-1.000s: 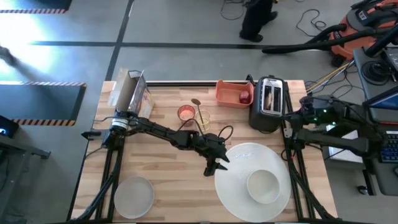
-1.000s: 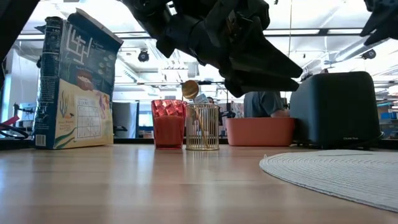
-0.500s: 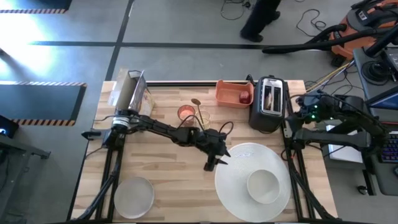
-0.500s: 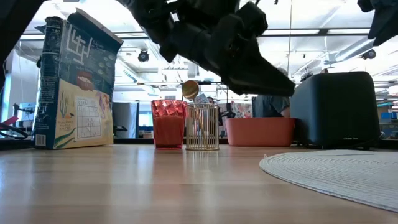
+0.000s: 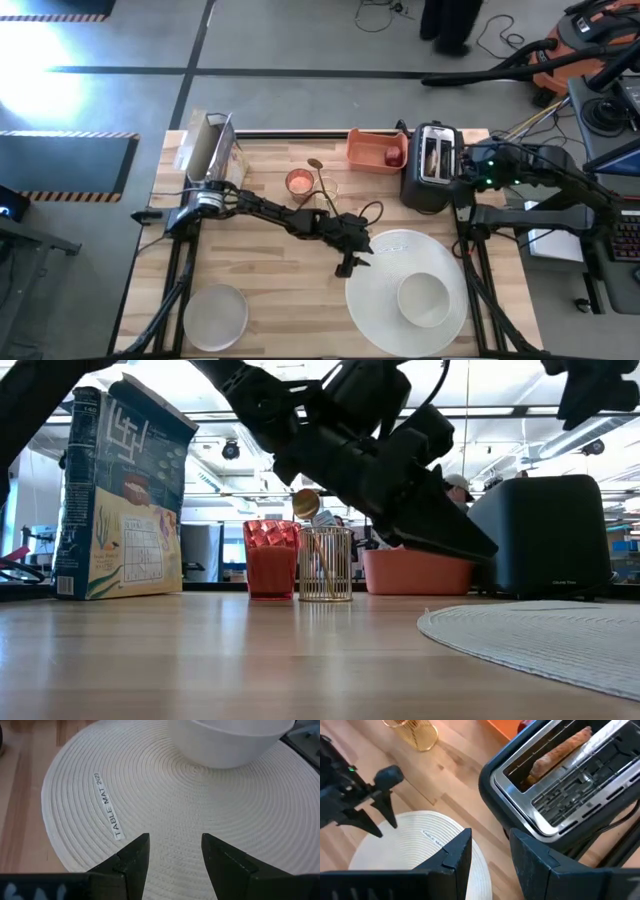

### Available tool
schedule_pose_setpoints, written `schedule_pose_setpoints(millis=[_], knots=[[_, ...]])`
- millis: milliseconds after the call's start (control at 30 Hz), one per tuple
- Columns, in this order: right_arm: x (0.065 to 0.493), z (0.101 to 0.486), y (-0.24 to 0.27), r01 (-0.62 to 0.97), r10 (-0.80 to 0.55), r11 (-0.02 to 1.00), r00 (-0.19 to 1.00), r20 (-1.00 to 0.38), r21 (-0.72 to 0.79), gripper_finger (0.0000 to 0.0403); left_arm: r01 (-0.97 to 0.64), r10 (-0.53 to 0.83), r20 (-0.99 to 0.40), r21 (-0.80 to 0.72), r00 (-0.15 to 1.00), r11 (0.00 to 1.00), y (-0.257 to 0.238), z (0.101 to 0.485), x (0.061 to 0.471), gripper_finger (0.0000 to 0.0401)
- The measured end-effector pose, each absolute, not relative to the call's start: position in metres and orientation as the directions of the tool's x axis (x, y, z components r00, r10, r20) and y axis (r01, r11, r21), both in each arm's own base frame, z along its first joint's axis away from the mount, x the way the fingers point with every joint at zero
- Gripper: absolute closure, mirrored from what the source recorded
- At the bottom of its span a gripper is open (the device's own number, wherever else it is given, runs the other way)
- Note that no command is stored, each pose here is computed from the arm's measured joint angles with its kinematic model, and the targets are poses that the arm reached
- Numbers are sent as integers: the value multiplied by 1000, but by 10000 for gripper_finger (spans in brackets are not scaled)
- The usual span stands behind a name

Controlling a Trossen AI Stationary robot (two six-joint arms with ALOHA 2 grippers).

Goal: Arrange a breakfast setting
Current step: Move the white placemat to the center of the table

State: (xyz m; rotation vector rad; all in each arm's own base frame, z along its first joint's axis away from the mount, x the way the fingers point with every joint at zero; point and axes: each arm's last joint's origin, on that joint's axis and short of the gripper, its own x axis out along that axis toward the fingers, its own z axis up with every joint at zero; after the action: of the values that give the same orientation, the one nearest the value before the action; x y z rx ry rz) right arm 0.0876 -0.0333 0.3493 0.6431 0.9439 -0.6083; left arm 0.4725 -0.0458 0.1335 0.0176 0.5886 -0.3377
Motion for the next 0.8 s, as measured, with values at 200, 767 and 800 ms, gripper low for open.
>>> schedule_pose_setpoints(millis=[200,767,800], knots=[[102,348,-35,694,-175,683,455,-873,225,280,318,-308,-552,-81,775,945,-46,133,472,237],[168,331,-7,503,-44,833,477,-878,231,280,324,-323,-562,-102,762,941,-56,132,470,237],[171,329,-3,494,-32,839,465,-885,229,280,324,-323,-562,-102,762,941,-56,132,470,237]])
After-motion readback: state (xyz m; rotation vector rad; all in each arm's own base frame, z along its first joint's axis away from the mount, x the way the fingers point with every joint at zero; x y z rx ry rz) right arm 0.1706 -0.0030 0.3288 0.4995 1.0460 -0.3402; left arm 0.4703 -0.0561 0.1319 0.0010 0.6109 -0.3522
